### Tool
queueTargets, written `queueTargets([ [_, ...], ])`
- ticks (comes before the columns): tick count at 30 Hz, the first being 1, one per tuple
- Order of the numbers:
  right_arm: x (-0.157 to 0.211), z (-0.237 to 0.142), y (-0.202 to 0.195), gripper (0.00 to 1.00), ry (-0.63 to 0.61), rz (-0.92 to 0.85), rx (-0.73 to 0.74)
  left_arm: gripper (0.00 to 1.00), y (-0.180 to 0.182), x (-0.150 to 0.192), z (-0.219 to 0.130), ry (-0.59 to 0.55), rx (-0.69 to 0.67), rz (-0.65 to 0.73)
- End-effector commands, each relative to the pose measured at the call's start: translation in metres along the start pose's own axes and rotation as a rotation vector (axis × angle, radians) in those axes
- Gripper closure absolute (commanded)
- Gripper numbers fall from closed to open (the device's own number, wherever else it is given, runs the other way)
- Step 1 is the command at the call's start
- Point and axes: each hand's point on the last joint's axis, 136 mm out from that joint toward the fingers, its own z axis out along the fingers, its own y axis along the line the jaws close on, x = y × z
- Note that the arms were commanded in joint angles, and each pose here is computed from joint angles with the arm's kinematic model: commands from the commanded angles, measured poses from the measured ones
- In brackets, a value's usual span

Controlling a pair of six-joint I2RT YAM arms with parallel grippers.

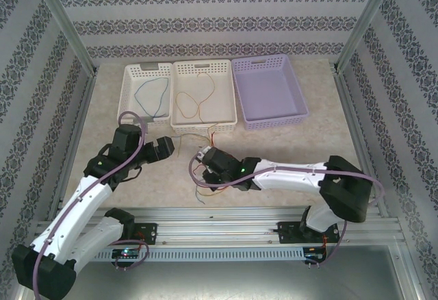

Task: Untangle the cables

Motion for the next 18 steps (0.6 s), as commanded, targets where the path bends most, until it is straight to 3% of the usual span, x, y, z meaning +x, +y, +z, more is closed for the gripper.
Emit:
queueTargets([
  [1,-0.045,-0.043,-0.001,1.00,-0.130,0.024,-0.051,0.02,-0.014,0.002,0.000,0.001,0.076,-0.023],
  [10,-0.119,-0.147,-0.014,1.00,-0.413,0.159,-0.212,0.02,-0.050,0.029,0.020,0.074,0.235,-0.019],
  [18,-0.152,-0.193,-0.019,1.00,-0.522,0.184,-0.247,0.02,-0.093,0.056,0.040,0.152,0.397,0.000],
])
